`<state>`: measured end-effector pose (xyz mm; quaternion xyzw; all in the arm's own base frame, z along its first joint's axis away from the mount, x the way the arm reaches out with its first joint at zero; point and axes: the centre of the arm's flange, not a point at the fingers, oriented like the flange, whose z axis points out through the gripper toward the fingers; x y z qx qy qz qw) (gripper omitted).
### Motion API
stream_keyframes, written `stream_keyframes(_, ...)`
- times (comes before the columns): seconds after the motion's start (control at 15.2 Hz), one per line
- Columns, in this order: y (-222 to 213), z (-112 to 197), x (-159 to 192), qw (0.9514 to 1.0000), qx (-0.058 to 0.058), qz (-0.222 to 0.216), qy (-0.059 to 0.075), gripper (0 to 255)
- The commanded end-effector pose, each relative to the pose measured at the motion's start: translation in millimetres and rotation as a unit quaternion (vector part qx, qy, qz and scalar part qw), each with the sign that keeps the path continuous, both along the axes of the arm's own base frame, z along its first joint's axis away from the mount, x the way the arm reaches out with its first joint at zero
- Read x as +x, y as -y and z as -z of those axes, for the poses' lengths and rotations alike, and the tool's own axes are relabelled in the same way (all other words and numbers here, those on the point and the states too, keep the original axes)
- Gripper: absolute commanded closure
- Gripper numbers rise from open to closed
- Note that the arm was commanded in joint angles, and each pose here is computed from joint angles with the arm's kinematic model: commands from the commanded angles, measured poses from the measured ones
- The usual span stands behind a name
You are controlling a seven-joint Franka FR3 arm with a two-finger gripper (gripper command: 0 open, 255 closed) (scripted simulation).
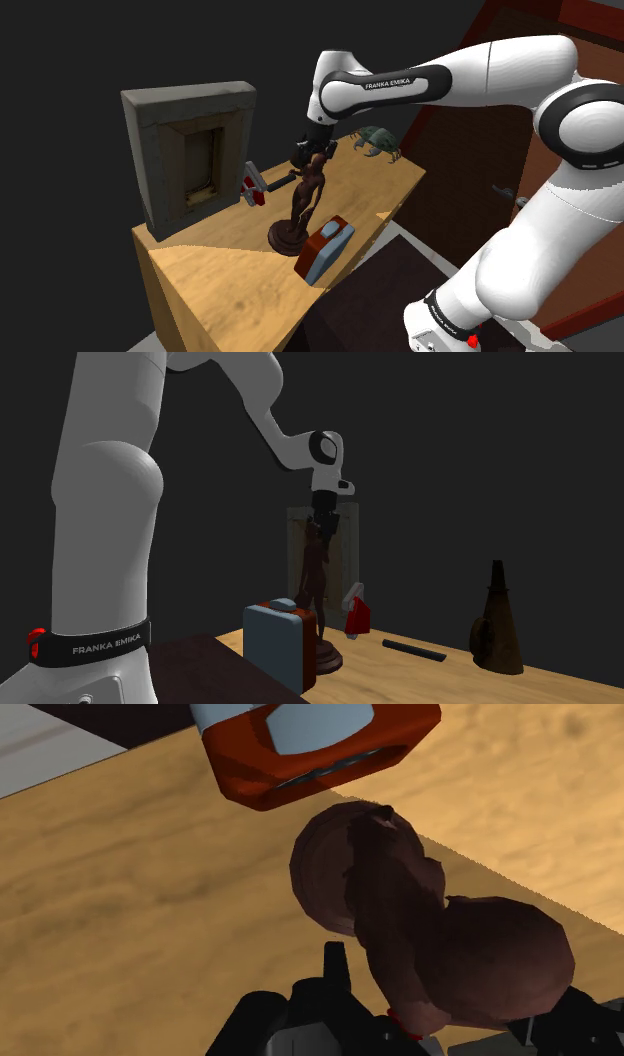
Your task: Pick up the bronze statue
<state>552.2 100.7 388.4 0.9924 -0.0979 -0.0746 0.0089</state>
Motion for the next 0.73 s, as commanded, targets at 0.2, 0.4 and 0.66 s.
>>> stream_keyframes(0.2,0,1,0,1.0000,0.000,0.000,0.000,255)
stream_keyframes(0.4,0,1,0,1.0000,0.000,0.000,0.000,255)
stream_keyframes(0.66,0,-10,0,1.0000,0.000,0.000,0.000,255)
